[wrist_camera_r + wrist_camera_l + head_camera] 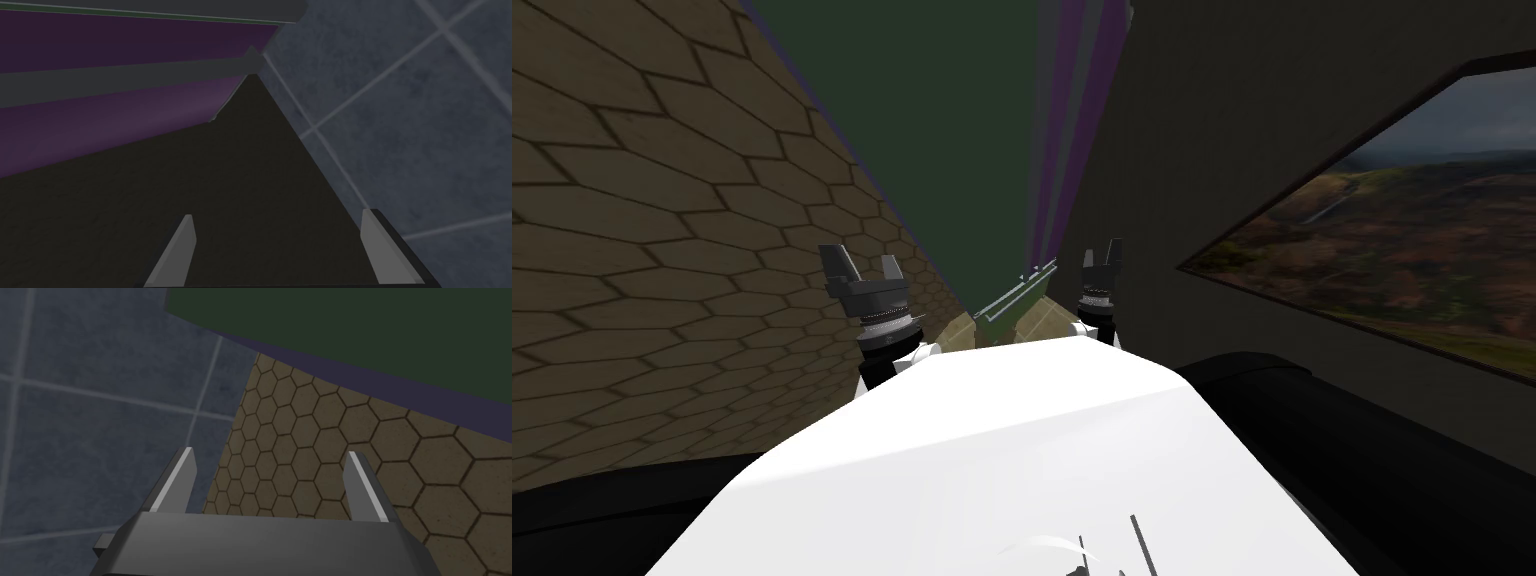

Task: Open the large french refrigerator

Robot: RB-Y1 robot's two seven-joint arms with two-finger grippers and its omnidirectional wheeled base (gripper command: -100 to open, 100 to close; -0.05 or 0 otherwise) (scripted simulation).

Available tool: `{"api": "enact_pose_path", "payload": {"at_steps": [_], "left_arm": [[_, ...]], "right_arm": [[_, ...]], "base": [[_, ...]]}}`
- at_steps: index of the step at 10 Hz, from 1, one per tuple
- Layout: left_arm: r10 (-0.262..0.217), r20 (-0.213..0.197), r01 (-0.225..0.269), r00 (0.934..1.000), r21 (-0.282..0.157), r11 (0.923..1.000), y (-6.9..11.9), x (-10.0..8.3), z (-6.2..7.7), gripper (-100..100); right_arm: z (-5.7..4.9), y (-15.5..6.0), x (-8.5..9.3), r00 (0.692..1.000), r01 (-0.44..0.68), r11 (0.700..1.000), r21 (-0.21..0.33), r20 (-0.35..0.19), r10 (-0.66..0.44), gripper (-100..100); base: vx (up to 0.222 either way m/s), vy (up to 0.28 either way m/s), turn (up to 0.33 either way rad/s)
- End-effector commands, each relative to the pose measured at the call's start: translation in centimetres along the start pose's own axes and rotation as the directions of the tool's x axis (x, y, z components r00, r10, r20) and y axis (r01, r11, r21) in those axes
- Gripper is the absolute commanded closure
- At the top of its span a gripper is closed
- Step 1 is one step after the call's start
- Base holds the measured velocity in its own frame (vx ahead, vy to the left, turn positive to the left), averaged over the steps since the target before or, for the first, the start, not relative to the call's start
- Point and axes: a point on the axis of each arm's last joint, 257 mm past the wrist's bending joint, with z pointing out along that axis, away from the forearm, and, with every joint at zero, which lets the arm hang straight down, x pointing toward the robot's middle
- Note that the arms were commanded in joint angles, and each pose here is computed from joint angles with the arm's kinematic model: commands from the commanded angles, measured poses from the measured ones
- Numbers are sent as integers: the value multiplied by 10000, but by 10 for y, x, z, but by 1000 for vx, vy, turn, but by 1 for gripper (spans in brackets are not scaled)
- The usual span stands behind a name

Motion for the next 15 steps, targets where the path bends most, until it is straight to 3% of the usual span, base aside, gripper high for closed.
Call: {"api": "enact_pose_path", "payload": {"at_steps": [1, 9, 10, 13, 15], "left_arm": [[0, 0, 0, 10000, 0, 10000, 0, 0, 0, 0], [0, 0, 0, 10000, 4, 10000, 0, 0, 0, 0], [0, 0, 0, 10000, 4, 10000, 0, 0, 0, 0], [-1, 1, 1, 10000, -3, 10000, 0, 0, 0, 0], [-1, 1, 1, 10000, -3, 10000, 0, 0, 0, 0]], "right_arm": [[0, 0, 0, 10000, 0, 10000, 0, 0, 0, 0], [0, 0, 0, 10000, 0, 10000, -4, 0, 0, 0], [-1, -5, 5, 9986, 391, 9992, 53, -369, -388, -100], [-5, -25, 14, 9802, 1628, 9866, 146, -1170, -1600, -100], [-7, -34, 16, 9633, 2317, 9727, 135, -1425, -2275, -100]], "base": [[0, 0, 0], [0, 0, 0], [1, 6, 5], [-18, 24, 7], [-7, 28, 3]]}}
